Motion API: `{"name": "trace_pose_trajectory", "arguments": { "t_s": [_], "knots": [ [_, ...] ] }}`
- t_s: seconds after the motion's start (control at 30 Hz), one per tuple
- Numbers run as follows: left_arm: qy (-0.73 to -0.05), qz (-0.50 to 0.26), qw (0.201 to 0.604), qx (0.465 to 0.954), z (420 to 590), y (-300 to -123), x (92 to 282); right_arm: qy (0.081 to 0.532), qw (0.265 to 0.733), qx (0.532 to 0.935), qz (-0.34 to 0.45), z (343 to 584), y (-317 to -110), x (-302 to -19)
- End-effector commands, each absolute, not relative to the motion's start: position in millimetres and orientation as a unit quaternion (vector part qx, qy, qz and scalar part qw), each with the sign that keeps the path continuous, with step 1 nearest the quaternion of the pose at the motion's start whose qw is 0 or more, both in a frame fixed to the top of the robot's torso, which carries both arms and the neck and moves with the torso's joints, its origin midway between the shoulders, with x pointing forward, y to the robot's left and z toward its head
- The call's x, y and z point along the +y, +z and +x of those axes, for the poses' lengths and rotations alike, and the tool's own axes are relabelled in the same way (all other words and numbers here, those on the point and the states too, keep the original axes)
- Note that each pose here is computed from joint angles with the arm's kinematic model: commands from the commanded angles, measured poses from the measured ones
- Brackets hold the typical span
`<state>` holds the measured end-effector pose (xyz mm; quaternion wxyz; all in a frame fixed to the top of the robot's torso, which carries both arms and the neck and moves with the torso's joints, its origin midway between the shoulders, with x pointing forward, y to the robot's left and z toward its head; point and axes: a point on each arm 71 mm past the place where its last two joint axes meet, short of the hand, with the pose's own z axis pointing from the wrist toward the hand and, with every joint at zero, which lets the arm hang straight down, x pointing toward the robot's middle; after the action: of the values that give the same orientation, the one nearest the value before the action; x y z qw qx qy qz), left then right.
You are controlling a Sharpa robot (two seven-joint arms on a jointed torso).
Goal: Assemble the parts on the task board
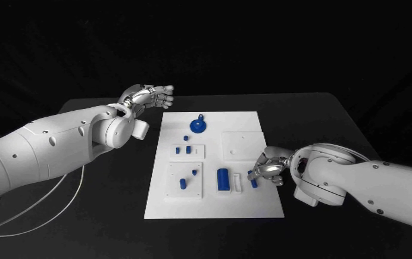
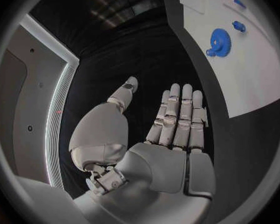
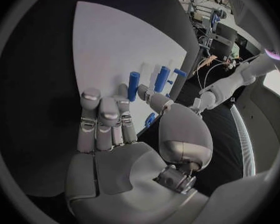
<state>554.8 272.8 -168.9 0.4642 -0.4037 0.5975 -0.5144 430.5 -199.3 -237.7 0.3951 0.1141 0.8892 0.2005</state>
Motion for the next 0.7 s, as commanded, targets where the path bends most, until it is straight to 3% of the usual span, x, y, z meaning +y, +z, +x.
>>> {"name": "trace_pose_trajectory", "arguments": {
  "t_s": [0.03,0.7],
  "knots": [
    [-0.521,-0.401,0.459,0.597,554.5,-168.0,270.1,0.218,0.367,0.891,0.153,426,-241,-196],
    [-0.521,-0.401,0.459,0.598,554.6,-168.1,270.0,0.234,0.363,0.891,0.140,424,-240,-178]
  ]
}}
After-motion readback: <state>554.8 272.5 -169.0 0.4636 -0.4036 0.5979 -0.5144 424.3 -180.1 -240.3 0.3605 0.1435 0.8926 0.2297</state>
